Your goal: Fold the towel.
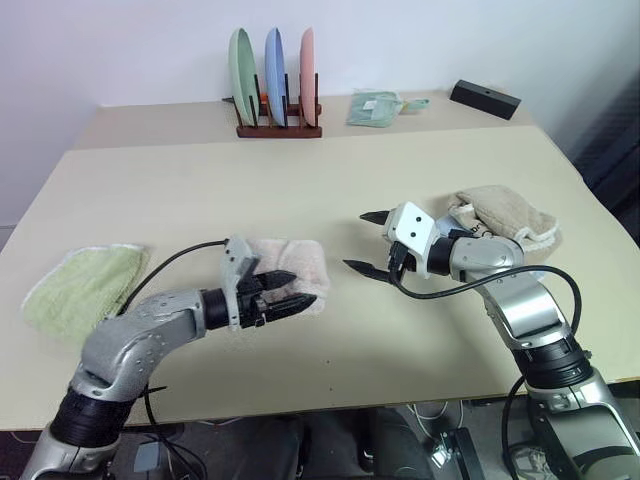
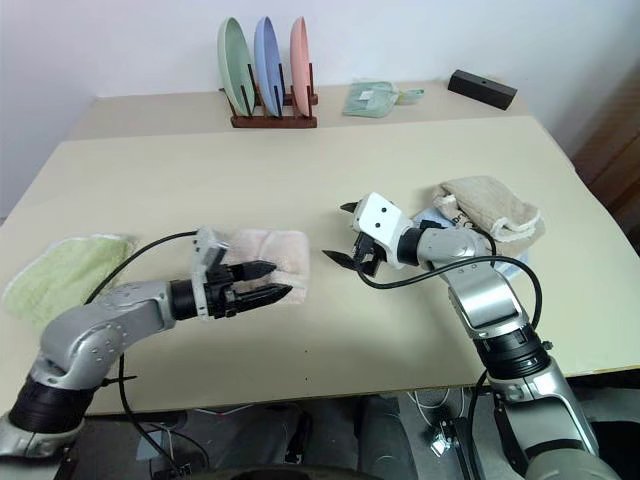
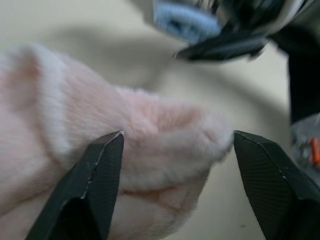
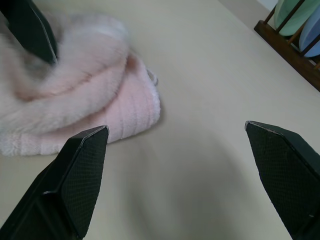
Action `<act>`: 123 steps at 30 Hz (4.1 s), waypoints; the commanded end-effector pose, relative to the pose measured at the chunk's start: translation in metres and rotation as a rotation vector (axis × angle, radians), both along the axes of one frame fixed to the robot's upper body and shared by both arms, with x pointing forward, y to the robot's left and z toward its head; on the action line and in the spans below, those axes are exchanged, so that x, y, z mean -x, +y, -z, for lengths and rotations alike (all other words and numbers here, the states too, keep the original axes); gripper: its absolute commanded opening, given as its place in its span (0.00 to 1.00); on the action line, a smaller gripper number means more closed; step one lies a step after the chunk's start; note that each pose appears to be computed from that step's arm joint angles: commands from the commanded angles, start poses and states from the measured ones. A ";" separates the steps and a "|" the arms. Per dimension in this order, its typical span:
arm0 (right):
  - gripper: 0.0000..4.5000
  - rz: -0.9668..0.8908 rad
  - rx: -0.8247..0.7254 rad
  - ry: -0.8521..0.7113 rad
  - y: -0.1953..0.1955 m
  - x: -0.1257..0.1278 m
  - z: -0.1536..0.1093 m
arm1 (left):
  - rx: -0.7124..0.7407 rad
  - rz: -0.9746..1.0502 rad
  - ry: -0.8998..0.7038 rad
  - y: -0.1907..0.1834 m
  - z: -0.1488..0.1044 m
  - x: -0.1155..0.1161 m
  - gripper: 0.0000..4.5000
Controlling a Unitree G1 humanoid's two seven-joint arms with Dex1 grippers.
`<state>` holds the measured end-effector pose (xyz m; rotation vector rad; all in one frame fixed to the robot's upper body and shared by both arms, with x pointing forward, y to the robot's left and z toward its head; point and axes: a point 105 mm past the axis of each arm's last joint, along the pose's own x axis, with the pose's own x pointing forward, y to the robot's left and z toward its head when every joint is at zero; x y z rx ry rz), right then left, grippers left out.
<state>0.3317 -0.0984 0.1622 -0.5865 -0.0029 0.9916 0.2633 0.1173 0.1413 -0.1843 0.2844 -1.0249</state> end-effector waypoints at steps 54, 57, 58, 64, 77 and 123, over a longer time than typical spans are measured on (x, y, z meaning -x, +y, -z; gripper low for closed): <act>1.00 -0.117 -0.070 0.088 0.021 0.018 -0.012 | 0.151 -0.409 0.128 0.081 0.000 -0.032 0.97; 1.00 -0.098 -0.053 0.057 0.019 0.016 -0.015 | 0.145 -0.390 0.321 0.066 0.030 -0.034 0.99; 1.00 -0.098 -0.052 0.055 0.019 0.017 -0.014 | 0.149 -0.384 0.355 0.062 0.035 -0.035 0.99; 1.00 -0.106 -0.043 0.036 0.022 0.022 -0.015 | 0.128 -0.307 0.452 0.036 0.050 -0.036 0.99; 1.00 -0.170 -0.003 0.093 0.015 0.044 -0.007 | 0.250 -0.273 0.444 0.017 0.040 -0.036 0.01; 1.00 -0.182 0.036 0.049 0.014 0.030 0.002 | 0.890 -1.488 0.051 0.254 0.012 0.046 1.00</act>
